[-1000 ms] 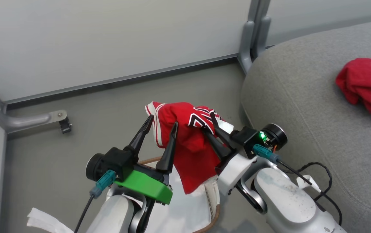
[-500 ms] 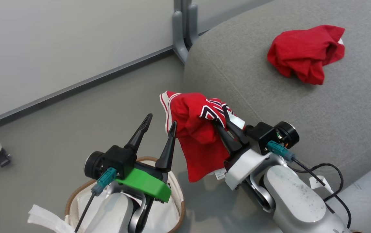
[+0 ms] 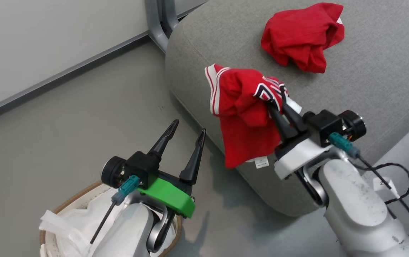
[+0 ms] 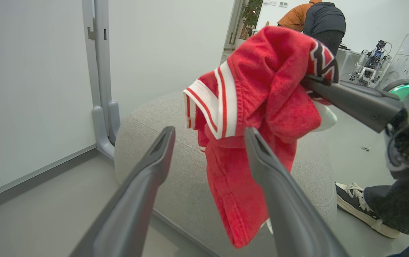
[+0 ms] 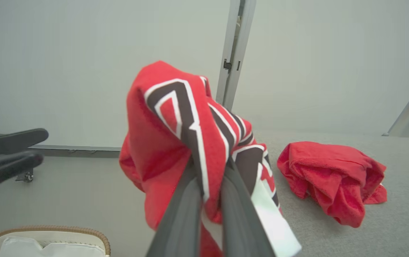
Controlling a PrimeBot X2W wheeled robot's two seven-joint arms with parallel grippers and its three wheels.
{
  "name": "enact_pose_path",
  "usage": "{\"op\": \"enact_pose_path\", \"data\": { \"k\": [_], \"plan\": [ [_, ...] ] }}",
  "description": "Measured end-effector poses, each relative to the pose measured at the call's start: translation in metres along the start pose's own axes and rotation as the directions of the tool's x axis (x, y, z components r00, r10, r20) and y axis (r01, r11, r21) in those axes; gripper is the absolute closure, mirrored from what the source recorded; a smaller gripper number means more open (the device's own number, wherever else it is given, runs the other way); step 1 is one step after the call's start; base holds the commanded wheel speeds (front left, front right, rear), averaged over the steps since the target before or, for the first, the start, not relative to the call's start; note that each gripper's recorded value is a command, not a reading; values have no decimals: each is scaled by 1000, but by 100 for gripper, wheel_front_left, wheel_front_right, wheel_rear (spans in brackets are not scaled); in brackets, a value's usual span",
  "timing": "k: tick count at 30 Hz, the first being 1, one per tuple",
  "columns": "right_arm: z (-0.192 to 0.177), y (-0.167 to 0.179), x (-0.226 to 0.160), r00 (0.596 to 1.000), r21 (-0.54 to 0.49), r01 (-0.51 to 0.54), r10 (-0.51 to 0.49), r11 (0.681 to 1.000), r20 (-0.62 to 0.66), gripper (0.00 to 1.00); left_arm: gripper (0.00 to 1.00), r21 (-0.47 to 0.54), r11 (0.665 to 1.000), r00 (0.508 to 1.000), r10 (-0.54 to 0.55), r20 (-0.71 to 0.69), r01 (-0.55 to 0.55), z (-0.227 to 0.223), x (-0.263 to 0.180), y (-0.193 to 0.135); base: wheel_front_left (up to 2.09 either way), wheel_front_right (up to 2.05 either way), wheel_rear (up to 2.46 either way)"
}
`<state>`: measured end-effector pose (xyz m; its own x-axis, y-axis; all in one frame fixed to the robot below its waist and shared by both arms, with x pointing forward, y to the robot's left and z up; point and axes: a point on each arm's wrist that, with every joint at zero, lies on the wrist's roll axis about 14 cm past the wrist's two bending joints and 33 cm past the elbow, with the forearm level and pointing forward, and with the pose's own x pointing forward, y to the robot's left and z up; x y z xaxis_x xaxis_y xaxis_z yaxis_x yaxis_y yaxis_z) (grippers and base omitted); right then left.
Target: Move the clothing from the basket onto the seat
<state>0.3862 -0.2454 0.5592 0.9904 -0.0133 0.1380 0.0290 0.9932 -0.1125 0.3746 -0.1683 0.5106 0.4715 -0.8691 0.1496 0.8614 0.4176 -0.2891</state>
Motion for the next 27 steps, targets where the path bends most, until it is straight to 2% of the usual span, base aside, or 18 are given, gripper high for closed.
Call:
{"op": "enact_pose_path", "data": {
  "k": [5, 10, 14, 17, 23, 27],
  "plan": [
    [18, -36, 18, 1000, -160, 21, -18, 987, 20, 100, 0, -19, 1000, 1000, 4, -25, -4, -13, 1, 10, 0, 0, 0],
    [43, -73, 43, 998, -315, 49, -36, 948, 46, 100, 0, -40, 999, 998, 32, -53, -34, -28, -3, 27, 0, 0, 0],
    [63, -97, 62, 995, -387, 86, -62, 918, 75, 100, 0, -47, 998, 996, 44, -75, -48, -40, -6, 37, 0, 0, 0],
    [84, -123, 75, 989, -441, 141, -103, 887, 109, 100, 0, -58, 997, 995, 47, -89, -53, -49, -7, 41, 0, 0, 0],
    [108, -173, 95, 972, -561, 234, -193, 794, 134, 100, 0, -65, 996, 995, 49, -86, -55, -55, -3, 54, 0, 0, 0],
    [100, -203, 103, 954, -575, 290, -275, 765, 116, 100, 0, -69, 996, 994, 57, -90, -63, -62, -1, 66, 0, 0, 0]
  ]
}}
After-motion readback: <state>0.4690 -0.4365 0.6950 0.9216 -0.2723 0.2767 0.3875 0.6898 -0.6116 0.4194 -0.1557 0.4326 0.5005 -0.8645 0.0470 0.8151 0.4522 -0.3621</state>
